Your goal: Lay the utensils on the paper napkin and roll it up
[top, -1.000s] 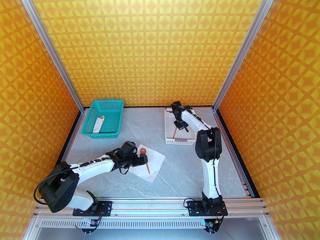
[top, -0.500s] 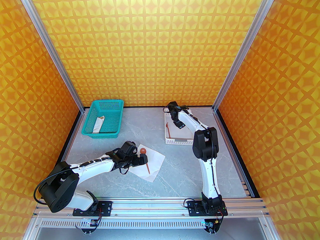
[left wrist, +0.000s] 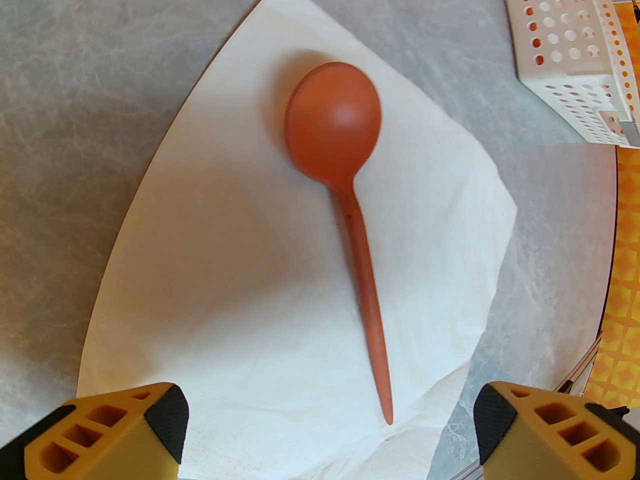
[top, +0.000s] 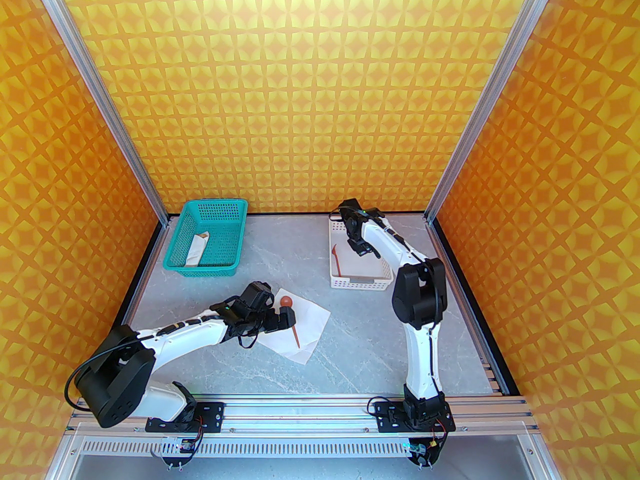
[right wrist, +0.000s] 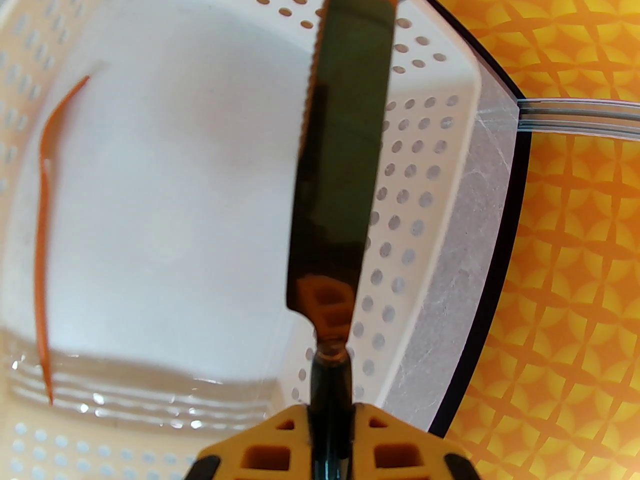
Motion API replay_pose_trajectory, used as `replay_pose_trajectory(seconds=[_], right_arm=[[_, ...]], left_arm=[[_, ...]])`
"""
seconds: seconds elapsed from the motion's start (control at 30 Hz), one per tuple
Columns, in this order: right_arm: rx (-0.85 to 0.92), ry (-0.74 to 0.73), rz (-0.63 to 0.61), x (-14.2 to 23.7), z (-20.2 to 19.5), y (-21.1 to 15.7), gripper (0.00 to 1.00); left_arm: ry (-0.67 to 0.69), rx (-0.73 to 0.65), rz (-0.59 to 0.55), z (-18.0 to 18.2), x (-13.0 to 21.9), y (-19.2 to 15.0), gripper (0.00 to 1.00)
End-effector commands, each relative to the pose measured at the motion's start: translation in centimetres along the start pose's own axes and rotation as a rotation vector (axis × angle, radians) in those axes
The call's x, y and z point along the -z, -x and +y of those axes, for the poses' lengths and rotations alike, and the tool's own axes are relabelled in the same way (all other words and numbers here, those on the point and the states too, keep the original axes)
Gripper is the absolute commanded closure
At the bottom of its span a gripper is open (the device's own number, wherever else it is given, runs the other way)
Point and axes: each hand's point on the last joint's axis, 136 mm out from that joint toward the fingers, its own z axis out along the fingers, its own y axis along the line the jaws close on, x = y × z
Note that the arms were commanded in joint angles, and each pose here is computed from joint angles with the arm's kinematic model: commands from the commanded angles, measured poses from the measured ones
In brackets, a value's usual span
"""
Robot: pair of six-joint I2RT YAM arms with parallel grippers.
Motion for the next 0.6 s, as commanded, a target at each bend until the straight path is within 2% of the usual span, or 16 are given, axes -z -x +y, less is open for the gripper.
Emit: replay_pose_trajectory(seconds=[0.0, 0.3, 0.57], right_arm=[[-0.083, 0.045, -0.069, 2.6, -0.7, 0.3, 0.86], [-0.192, 0.144, -0.16, 6.8, -1.0, -1.3, 0.86], [-0.317, 0.379, -0.263, 11.5, 1.3, -3.6, 0.87]], left_arm=[[-0.03, -0.031, -0.05, -1.3, 1.1, 1.1, 0.01], [-0.002, -0.076, -0.157, -0.9, 3.8, 2.3, 0.0], [-0.009, -0.11, -0.307, -0.8, 7.5, 3.9, 0.01]])
